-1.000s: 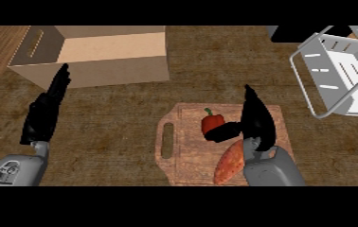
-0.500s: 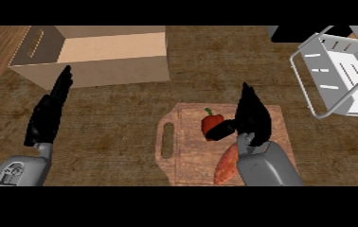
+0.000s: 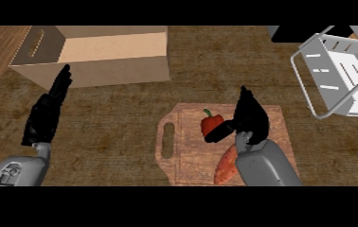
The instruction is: Pick the bell pepper from the cutting board and place it in the tiered basket
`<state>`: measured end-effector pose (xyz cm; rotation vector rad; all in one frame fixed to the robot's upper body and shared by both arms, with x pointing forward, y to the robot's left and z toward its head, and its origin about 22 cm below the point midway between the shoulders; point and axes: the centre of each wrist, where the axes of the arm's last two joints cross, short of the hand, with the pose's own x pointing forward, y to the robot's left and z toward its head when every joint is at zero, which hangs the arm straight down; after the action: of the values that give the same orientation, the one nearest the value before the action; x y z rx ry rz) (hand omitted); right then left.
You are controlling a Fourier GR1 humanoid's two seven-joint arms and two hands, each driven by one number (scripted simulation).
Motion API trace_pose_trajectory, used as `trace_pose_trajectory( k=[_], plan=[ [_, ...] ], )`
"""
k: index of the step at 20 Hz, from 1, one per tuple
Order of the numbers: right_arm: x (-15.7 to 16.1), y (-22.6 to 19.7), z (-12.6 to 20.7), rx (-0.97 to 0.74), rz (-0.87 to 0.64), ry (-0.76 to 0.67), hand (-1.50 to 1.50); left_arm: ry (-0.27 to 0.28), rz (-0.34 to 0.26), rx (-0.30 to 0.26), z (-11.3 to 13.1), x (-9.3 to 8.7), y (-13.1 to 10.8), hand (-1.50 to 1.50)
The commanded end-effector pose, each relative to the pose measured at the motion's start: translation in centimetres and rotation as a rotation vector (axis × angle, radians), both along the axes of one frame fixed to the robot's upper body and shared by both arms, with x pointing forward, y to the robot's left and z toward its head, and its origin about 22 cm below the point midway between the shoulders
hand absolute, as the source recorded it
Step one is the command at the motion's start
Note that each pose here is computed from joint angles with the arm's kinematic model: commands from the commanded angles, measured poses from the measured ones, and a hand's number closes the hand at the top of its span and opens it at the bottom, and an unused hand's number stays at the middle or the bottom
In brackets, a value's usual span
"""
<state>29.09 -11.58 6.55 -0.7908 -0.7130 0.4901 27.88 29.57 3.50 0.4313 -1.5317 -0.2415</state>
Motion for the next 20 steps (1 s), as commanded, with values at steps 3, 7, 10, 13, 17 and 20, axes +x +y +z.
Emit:
trace_pose_trajectory(
  k=[3, 7, 10, 13, 17, 20],
  plan=[
    [0.0, 1.2, -1.1, -0.014, -0.184, 0.158, -1.5, 0.007, 0.009, -0.006, -0.2, 0.1, 0.0, 0.0],
    [0.6, 1.1, -0.7, -0.018, -0.173, 0.172, -1.5, -0.01, 0.012, -0.017, 0.4, 0.8, -0.6, 0.0],
    [0.4, 1.0, -0.5, 0.009, -0.179, 0.165, -1.5, 0.001, 0.006, 0.003, 0.6, -0.2, 0.9, 0.0],
    [0.6, 1.3, -1.0, 0.009, -0.17, 0.185, -1.5, -0.007, -0.007, 0.001, -0.4, 0.2, 0.2, 0.0],
    [2.3, 2.5, -1.0, 0.046, -0.175, 0.191, -1.5, 0.007, -0.032, -0.014, -0.1, 0.0, 0.2, 0.0],
    [1.5, 2.9, -2.0, 0.079, -0.177, 0.211, -1.5, 0.006, -0.014, -0.001, -0.6, -0.1, -1.4, 0.0]
  ],
)
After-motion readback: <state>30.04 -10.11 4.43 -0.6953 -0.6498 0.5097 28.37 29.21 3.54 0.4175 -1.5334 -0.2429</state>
